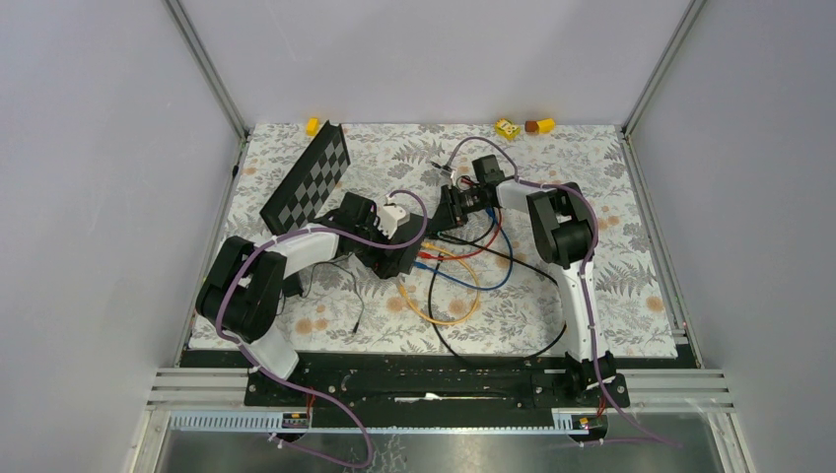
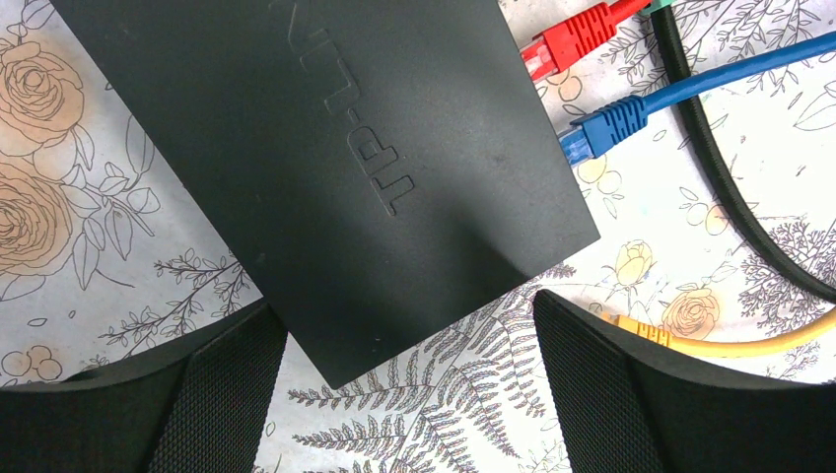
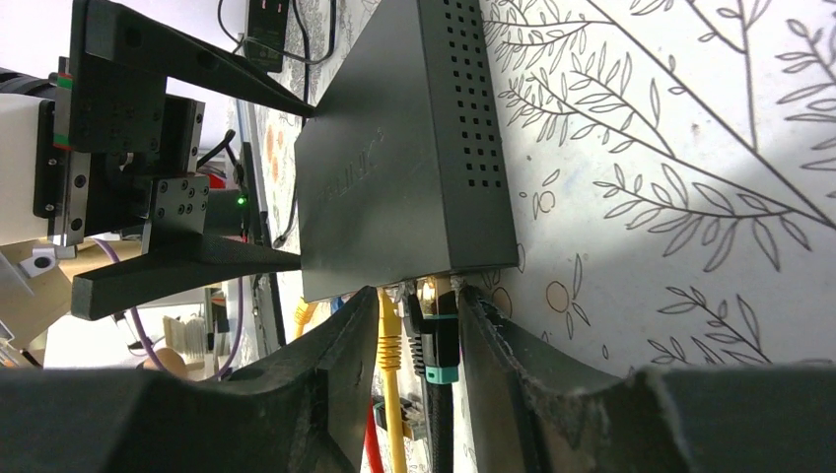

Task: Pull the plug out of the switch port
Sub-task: Pull the connector from the switch port.

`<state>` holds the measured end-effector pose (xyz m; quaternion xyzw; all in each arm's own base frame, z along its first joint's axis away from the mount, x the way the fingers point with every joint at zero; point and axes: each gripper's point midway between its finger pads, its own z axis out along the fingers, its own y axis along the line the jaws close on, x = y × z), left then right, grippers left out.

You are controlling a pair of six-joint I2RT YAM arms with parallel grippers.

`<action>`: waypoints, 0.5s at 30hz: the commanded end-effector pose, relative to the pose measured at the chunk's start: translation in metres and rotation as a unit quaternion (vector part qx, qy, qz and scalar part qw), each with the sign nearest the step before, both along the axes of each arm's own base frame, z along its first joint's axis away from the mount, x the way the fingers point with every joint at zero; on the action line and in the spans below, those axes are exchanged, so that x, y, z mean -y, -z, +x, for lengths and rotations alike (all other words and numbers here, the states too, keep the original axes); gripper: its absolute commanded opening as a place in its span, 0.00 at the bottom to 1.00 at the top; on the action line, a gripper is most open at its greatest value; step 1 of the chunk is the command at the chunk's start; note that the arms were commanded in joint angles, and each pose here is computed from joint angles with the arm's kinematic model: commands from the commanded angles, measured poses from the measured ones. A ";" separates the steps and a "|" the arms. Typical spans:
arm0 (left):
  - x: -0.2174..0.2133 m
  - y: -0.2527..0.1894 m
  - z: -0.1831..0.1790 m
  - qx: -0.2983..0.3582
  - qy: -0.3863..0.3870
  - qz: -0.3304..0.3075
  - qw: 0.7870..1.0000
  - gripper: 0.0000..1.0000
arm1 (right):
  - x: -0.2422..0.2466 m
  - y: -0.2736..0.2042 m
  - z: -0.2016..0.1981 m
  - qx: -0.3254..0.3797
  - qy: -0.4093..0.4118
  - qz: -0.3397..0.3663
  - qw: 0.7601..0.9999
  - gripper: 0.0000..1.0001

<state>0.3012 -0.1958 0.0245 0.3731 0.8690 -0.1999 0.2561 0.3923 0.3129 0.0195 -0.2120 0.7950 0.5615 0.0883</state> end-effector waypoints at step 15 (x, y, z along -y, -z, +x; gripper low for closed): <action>0.012 0.001 -0.008 -0.007 0.022 -0.021 1.000 0.93 | 0.005 0.061 -0.016 -0.058 0.010 -0.074 0.995 0.43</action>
